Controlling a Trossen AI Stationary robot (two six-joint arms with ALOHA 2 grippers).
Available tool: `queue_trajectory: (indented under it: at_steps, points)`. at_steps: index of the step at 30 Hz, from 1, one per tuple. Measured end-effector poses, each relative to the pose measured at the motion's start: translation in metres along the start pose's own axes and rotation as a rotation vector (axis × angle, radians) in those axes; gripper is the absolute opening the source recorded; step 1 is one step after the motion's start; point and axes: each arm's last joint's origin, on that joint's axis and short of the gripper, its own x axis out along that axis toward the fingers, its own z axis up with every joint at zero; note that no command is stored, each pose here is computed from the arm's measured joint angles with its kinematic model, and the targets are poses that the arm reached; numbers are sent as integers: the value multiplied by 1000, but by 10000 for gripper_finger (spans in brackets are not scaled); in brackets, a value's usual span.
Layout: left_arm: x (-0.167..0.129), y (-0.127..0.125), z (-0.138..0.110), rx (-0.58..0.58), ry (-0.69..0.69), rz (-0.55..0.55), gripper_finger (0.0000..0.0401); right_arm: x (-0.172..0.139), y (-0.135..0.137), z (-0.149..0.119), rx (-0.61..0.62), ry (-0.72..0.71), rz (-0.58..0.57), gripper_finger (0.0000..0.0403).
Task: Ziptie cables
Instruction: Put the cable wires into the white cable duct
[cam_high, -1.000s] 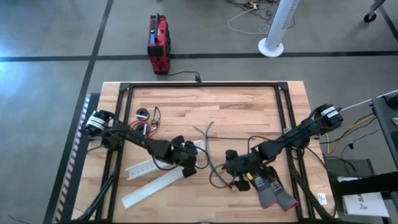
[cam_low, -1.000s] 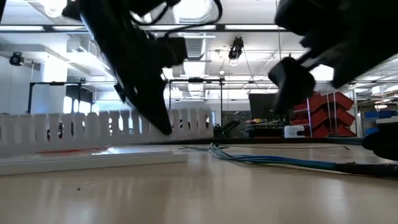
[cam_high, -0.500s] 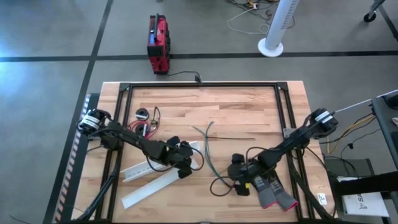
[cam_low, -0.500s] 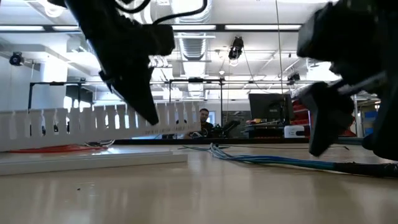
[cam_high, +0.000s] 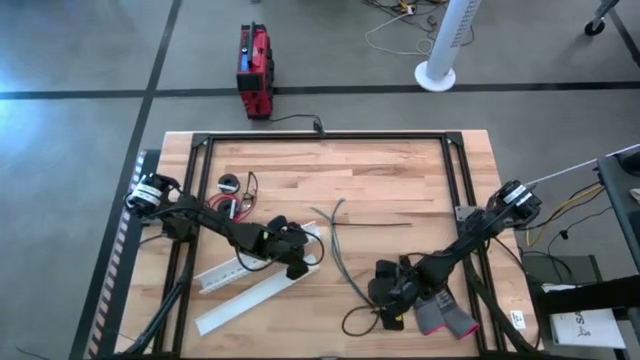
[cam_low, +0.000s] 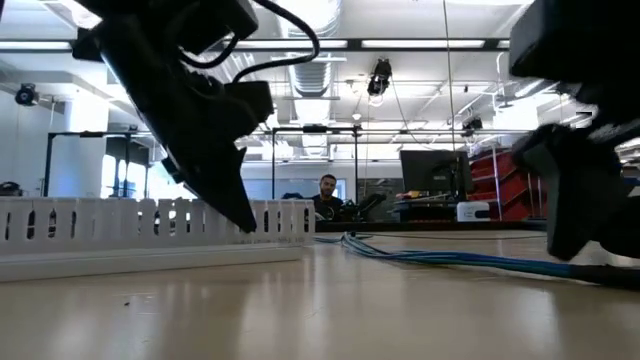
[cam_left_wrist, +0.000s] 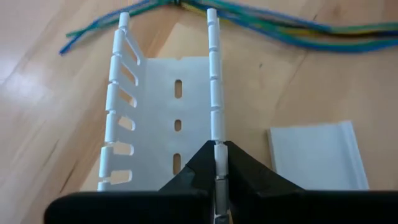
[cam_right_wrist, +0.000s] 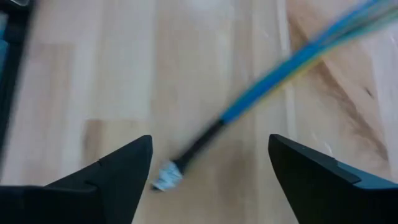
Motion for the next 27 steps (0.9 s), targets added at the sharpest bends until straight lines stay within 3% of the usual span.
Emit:
queue_trajectory:
  at_steps: [9,16,21,24,27]
  points:
    - [9,8,2,31,-66,-20,25,20,6,-7,-4,6,-125,254]
    - [10,9,22,78,-185,-63,96,28,1,-14,88,57,-242,154]
    - [7,9,26,127,-207,-82,145,13,-4,-12,45,95,-258,22]
    - [3,10,26,123,-194,-87,162,-5,-14,-11,16,152,-306,13]
    - [2,10,24,108,-177,-93,172,-37,-33,-4,0,143,-445,4]
